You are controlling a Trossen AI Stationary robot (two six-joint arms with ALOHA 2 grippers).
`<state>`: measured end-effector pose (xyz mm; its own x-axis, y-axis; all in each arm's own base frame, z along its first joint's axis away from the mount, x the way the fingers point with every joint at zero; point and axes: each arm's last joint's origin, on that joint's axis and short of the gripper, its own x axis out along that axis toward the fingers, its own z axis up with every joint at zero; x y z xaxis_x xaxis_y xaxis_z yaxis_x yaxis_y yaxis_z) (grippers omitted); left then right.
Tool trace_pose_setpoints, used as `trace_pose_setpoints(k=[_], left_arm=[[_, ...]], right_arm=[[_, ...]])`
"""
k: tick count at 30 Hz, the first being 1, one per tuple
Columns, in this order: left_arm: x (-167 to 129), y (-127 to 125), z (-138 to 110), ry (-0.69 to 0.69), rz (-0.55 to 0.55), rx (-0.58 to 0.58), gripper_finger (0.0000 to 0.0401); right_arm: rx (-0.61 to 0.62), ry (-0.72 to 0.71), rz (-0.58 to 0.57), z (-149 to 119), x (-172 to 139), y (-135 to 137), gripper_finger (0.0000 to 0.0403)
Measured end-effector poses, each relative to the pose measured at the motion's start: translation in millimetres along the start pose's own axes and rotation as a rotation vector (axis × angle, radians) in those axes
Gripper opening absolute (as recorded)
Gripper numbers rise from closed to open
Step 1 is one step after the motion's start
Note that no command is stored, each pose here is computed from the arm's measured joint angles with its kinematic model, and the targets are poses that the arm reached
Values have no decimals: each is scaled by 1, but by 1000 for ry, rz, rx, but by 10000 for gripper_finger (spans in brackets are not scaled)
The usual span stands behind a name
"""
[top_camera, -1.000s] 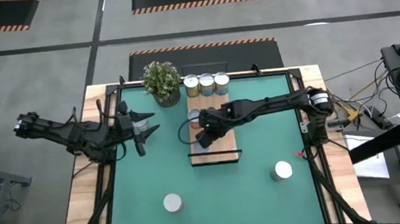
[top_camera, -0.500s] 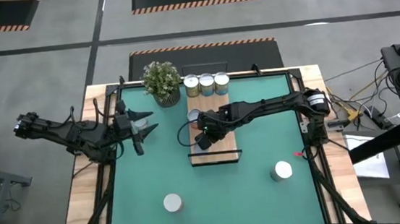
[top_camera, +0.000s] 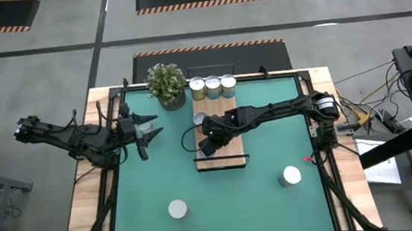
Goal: Pick and place cans onto a shelf
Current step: Adjust the canned carrots on the shelf
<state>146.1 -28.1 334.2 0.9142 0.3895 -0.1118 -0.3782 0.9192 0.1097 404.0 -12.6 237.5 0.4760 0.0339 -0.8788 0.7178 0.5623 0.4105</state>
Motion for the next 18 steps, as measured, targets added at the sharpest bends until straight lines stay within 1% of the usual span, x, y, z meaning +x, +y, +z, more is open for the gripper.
trace_pose_setpoints(k=[9, 14, 18], left_arm=[[0, 0, 0, 0, 0, 0, 187], [0, 0, 0, 0, 0, 0, 187], [0, 0, 0, 0, 0, 0, 187]], right_arm=[[6, 41, -37, -3, -9, 0, 13], [2, 54, -44, -7, -3, 2, 13], [-2, 57, -15, -7, 3, 5, 13]])
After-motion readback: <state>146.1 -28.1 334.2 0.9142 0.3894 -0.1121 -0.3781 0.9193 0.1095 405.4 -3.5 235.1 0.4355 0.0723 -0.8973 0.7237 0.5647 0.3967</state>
